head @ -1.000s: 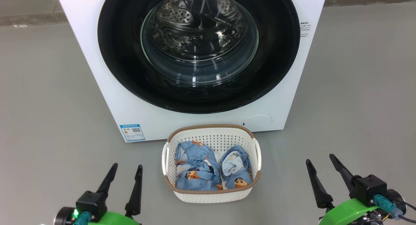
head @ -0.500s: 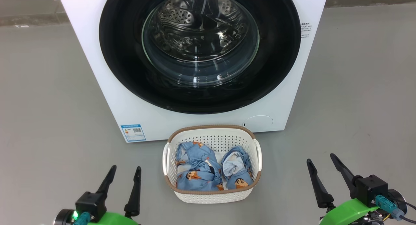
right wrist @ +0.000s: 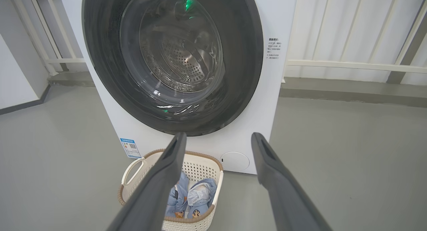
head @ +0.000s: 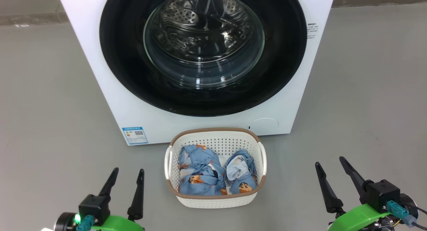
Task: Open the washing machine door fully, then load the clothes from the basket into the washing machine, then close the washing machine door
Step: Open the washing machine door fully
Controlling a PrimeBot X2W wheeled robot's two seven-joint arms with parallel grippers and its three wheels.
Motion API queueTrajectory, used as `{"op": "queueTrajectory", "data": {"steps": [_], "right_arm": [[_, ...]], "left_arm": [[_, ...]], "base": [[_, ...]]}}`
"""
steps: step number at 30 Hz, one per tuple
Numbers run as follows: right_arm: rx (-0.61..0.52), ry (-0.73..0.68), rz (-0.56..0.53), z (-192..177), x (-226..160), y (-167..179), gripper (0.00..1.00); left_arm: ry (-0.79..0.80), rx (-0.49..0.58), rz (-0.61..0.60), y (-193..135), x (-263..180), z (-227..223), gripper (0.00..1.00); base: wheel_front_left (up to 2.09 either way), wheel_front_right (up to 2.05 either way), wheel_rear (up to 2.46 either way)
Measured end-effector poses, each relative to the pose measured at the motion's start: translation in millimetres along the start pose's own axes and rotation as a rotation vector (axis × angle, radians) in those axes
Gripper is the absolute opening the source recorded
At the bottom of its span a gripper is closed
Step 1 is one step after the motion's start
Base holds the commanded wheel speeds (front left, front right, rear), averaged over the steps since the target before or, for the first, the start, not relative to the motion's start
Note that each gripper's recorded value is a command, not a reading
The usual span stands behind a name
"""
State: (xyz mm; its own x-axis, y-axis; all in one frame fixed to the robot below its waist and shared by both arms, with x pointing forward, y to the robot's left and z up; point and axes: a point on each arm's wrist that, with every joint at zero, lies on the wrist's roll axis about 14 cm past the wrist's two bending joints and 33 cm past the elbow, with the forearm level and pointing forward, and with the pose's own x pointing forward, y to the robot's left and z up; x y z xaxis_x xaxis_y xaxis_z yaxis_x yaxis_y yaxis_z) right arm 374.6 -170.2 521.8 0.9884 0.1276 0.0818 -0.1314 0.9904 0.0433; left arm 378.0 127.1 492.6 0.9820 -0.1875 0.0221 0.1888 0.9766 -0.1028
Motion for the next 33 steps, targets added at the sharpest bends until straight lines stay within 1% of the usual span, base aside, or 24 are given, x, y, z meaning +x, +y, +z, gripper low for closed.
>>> {"op": "queueTrajectory", "data": {"steps": [6,21,27,33], "right_arm": [[0.001,0.002,-0.001,-0.7,0.1,-0.2,1.00],[0.001,0.004,-0.009,-1.6,-0.7,-3.0,1.00],[0.001,0.004,-0.012,-1.7,-1.0,-4.1,1.00],[0.001,0.001,-0.014,-1.1,-1.2,-4.6,1.00]], "left_arm": [[-0.003,0.001,-0.001,0.1,1.5,1.0,1.00],[-0.013,-0.014,-0.002,-1.8,3.7,3.7,1.00],[-0.021,-0.019,-0.007,-4.4,4.8,6.1,1.00],[-0.020,-0.019,-0.006,-4.0,4.9,5.7,1.00]], "base": [[0.94,0.94,-1.87],[1.18,1.18,-2.36],[0.66,0.66,-1.32],[0.19,0.19,-0.38]]}}
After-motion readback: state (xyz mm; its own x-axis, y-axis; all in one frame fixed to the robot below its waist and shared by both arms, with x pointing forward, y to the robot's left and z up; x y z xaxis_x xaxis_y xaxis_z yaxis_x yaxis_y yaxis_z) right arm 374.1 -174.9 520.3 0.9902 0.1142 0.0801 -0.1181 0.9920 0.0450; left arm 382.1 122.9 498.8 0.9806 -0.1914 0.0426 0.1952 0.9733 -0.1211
